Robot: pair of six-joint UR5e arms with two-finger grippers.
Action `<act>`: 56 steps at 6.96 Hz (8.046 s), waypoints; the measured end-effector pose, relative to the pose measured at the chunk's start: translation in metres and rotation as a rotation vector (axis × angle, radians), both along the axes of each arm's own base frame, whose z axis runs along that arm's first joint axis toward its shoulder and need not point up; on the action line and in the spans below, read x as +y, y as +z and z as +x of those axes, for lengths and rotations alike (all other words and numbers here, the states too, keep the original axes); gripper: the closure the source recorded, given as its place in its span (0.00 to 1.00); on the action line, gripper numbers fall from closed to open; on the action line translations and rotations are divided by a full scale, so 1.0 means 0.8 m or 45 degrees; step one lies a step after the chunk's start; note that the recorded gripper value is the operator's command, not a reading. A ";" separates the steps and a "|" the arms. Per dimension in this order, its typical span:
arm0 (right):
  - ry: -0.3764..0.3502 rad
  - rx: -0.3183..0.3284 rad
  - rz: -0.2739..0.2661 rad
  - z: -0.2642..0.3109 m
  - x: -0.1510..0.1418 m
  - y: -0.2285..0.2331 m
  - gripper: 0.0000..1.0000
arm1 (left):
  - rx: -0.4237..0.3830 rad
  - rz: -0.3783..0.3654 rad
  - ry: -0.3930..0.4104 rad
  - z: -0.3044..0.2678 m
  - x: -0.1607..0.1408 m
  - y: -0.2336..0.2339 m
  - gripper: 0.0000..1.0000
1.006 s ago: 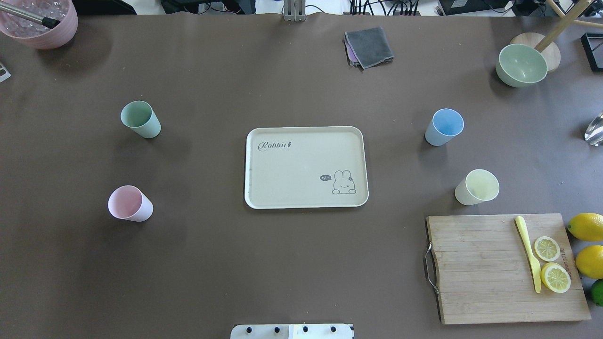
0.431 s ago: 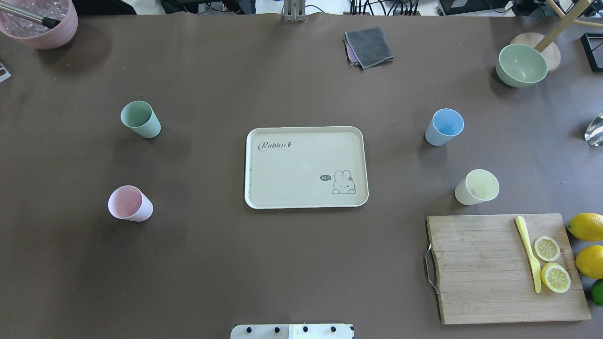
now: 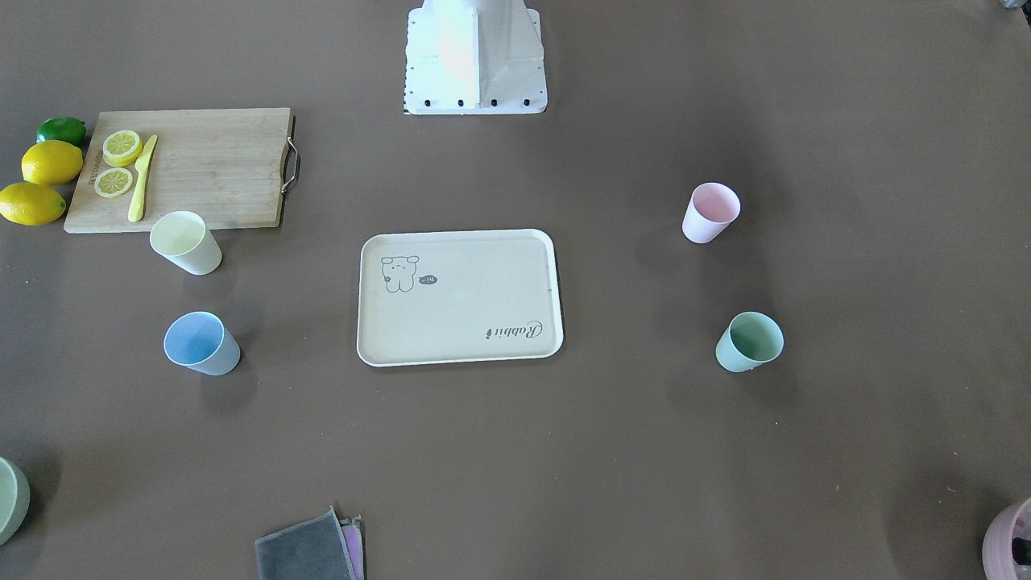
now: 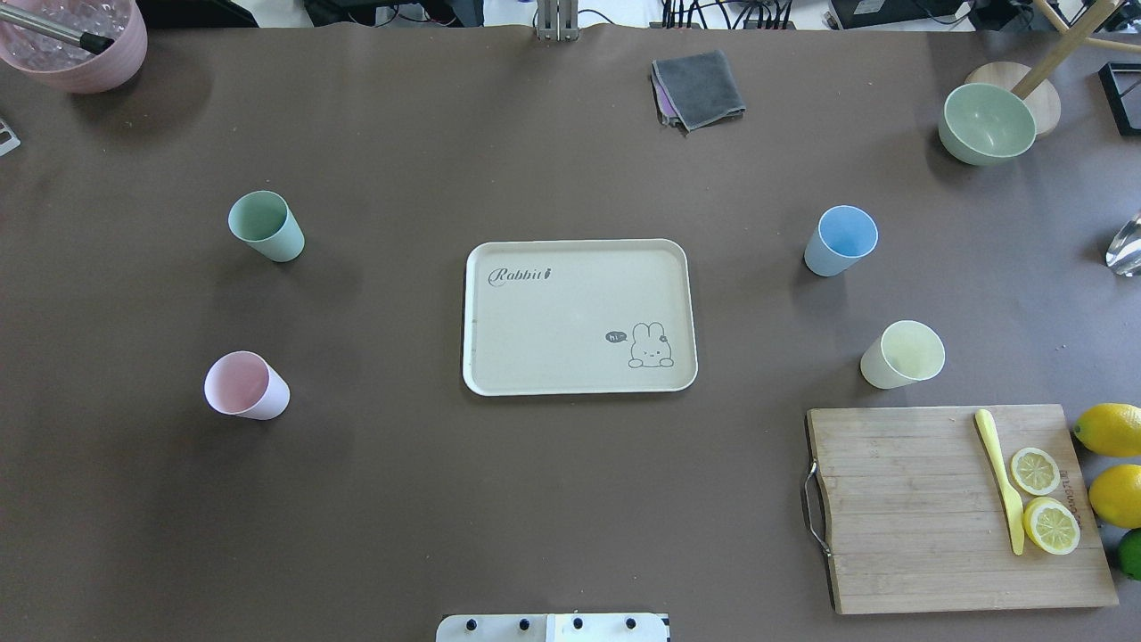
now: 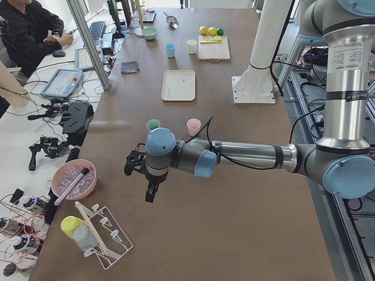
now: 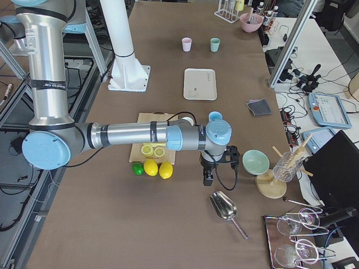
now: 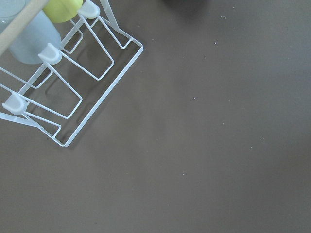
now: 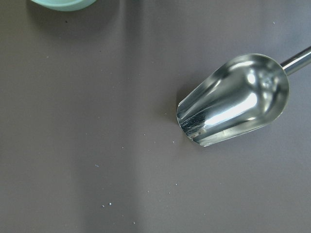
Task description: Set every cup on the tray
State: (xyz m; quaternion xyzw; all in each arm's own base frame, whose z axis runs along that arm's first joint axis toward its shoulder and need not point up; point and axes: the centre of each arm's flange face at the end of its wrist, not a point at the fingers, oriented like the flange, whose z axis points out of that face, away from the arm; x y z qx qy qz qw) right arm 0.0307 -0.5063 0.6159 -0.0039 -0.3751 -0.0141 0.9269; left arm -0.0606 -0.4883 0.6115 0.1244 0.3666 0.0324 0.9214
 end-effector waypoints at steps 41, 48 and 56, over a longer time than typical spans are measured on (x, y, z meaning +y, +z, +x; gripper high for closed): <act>0.024 -0.244 0.046 -0.365 0.075 -0.321 1.00 | 0.353 -0.007 -0.050 0.412 0.062 -0.227 0.03; 0.040 -0.273 0.012 -0.436 0.056 -0.418 1.00 | 0.313 -0.043 0.035 0.467 0.136 -0.198 0.46; 0.013 -0.214 0.033 -0.551 0.048 -0.442 1.00 | 0.324 -0.055 0.035 0.465 0.126 -0.203 1.00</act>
